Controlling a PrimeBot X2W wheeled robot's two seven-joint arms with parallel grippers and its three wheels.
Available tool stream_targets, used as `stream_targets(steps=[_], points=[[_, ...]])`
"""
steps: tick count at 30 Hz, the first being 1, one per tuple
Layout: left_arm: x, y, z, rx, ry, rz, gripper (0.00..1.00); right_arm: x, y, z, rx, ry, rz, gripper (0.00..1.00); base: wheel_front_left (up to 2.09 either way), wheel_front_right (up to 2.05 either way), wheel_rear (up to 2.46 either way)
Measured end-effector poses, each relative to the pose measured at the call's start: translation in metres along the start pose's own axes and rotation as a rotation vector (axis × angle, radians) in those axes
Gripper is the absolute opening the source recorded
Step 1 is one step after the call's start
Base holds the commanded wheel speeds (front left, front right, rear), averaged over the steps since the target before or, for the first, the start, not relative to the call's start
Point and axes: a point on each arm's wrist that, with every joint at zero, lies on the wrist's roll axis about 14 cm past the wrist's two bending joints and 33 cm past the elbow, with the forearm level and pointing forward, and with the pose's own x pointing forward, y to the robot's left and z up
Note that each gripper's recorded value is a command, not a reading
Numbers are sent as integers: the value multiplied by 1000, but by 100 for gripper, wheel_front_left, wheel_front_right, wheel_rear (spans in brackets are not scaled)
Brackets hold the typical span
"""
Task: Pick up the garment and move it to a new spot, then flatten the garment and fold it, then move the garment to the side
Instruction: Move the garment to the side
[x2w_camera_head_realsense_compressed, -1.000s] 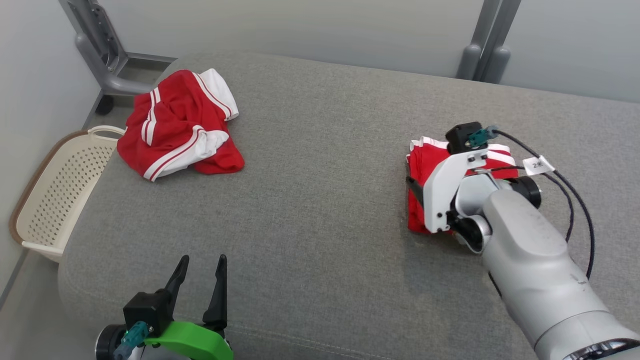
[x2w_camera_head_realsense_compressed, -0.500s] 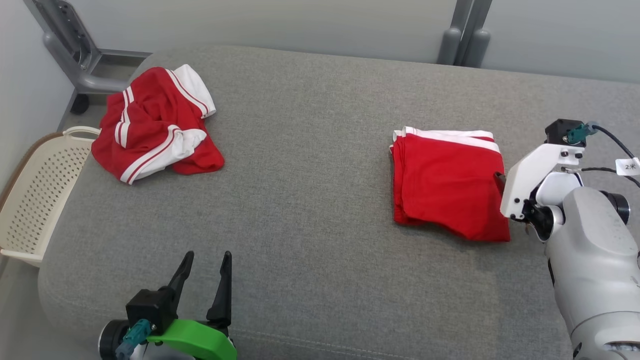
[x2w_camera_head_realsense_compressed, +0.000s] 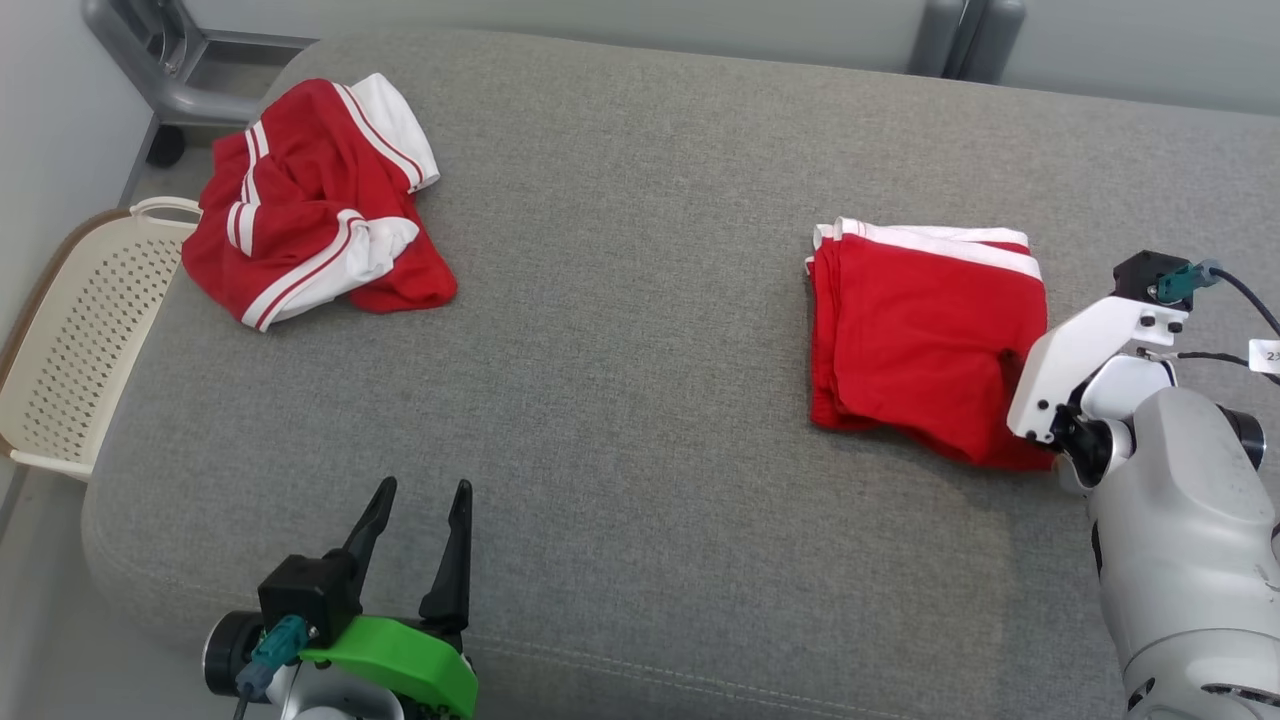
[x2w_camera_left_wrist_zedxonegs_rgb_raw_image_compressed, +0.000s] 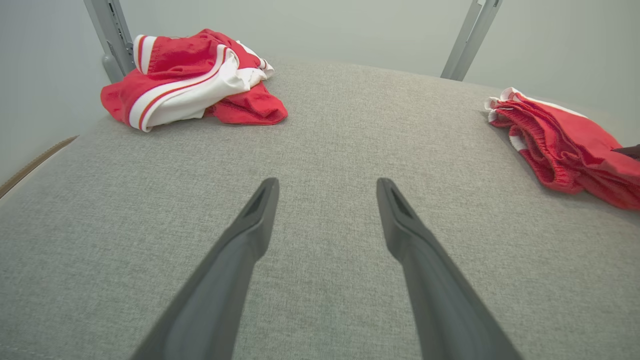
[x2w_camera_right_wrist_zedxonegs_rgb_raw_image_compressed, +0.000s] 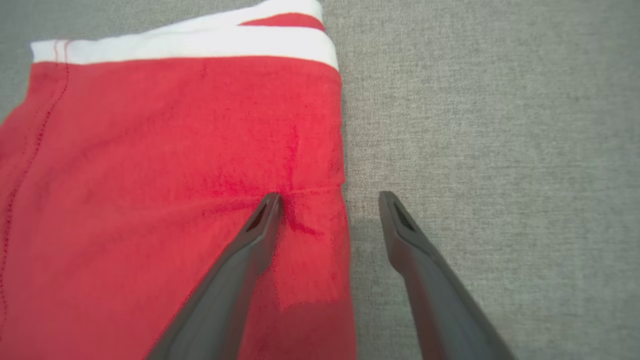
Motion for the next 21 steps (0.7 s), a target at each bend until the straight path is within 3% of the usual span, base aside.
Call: stream_targets(steps=[3, 4, 5, 6, 7, 21], points=[[1, 2, -1, 3, 6, 6, 100, 5, -1, -12, 15, 43, -3, 100, 0, 0, 0], [1, 3, -1, 5, 6, 8, 100, 6, -1, -15, 25, 53, -1, 52, 0, 0, 0], [2, 4, 0, 6, 4, 10, 100, 8, 1, -16, 34, 60, 4, 27, 0, 0, 0], [2, 5, 0, 8, 4, 11, 100, 9, 3, -16, 34, 64, 9, 6, 0, 0, 0], [2, 5, -1, 8, 5, 13, 100, 10, 4, -16, 33, 65, 12, 0, 0, 0, 0], [9, -11, 3, 17, -10, -41, 100, -1, -7, -9, -27, 25, -21, 0, 0, 0, 0]])
